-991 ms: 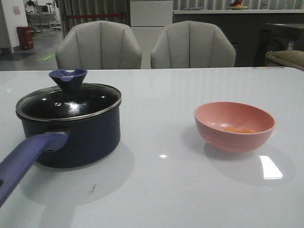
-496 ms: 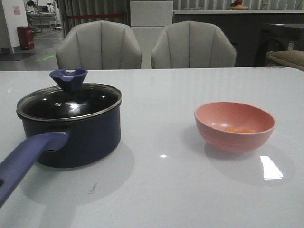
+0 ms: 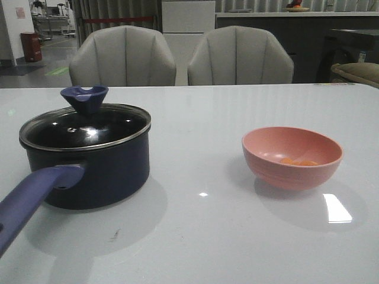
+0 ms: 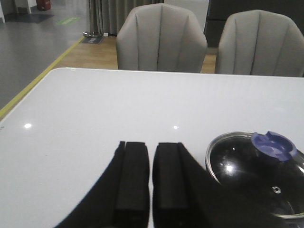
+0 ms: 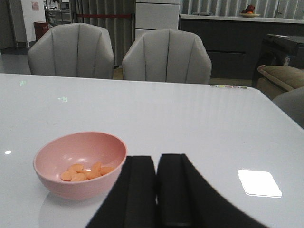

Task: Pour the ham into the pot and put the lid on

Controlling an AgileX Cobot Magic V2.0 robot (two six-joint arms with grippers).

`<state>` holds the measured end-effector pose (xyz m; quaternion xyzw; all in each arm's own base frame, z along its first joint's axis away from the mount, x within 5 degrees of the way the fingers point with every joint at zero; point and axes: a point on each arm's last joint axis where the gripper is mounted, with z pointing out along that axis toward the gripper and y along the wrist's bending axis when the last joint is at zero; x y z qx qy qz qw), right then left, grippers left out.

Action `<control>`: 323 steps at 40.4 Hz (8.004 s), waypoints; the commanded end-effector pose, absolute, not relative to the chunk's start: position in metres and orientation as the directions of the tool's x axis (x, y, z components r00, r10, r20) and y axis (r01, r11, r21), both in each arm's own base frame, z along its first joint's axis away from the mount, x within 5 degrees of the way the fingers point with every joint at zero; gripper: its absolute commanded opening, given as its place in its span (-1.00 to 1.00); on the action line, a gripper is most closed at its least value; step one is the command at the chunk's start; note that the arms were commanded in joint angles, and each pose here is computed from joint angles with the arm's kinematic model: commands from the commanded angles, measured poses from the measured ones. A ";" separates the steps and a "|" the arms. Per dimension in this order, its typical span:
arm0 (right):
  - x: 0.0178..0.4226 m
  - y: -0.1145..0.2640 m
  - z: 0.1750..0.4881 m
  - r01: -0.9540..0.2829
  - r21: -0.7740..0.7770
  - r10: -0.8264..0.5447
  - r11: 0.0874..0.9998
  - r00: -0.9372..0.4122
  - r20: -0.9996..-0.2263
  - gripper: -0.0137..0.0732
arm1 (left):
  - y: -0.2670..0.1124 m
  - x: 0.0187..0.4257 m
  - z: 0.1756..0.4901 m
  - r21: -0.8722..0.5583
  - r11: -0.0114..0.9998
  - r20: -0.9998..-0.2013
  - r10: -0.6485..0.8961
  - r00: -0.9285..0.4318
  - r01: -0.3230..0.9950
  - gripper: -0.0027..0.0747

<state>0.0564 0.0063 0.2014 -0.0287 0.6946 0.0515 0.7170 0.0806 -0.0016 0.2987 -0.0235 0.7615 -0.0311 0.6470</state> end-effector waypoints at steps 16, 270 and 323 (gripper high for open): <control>0.054 0.006 0.212 -0.113 0.014 0.030 0.994 0.142 -0.989 -0.35 | -0.015 0.118 0.329 -0.075 0.991 -0.970 -0.047 -0.237 0.111 0.69; 0.051 0.007 0.241 -0.119 -0.005 0.028 0.993 0.277 -0.960 -0.35 | -0.014 0.026 0.295 -0.083 0.931 -0.997 -0.079 -0.024 0.356 0.63; 0.251 0.051 0.285 -0.101 0.158 0.055 0.982 -0.650 -0.758 0.43 | -0.014 0.026 0.294 -0.083 0.931 -0.997 -0.077 -0.031 0.357 0.63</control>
